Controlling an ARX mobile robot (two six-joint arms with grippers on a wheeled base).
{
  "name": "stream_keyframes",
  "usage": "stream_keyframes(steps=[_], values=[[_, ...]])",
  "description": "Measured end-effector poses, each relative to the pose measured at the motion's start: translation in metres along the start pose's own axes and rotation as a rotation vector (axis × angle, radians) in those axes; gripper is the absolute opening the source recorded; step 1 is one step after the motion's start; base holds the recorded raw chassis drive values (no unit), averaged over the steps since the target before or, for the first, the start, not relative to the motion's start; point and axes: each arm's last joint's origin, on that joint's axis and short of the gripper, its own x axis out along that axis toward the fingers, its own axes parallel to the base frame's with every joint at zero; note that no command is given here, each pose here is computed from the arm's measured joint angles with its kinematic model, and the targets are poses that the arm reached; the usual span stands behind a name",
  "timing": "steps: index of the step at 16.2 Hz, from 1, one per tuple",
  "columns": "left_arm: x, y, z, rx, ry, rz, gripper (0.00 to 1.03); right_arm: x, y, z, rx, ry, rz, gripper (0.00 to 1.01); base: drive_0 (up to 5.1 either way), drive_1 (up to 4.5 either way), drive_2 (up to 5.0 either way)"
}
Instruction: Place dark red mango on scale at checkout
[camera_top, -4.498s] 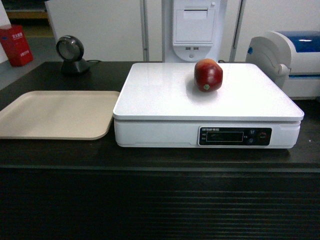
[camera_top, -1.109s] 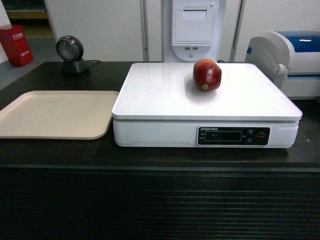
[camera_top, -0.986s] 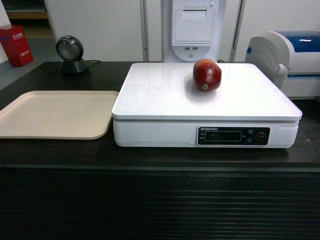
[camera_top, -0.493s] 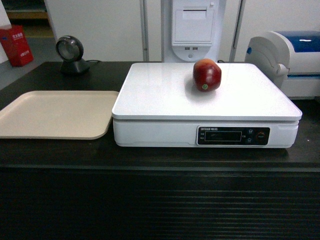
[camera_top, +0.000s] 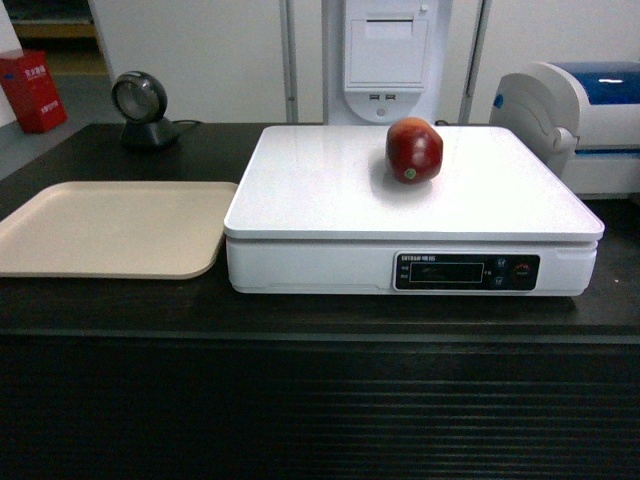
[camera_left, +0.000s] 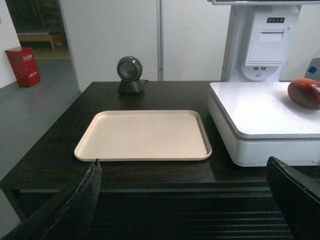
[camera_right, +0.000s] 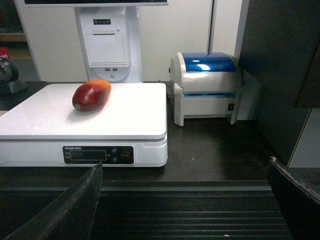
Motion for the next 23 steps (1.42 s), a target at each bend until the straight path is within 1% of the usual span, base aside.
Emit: stream_keyframes(steps=[23], values=[[0.0, 0.0, 0.0, 0.003, 0.0, 0.0, 0.98, 0.0, 0.0, -0.0001, 0.0, 0.001, 0.0, 0.98, 0.0, 0.0, 0.0]])
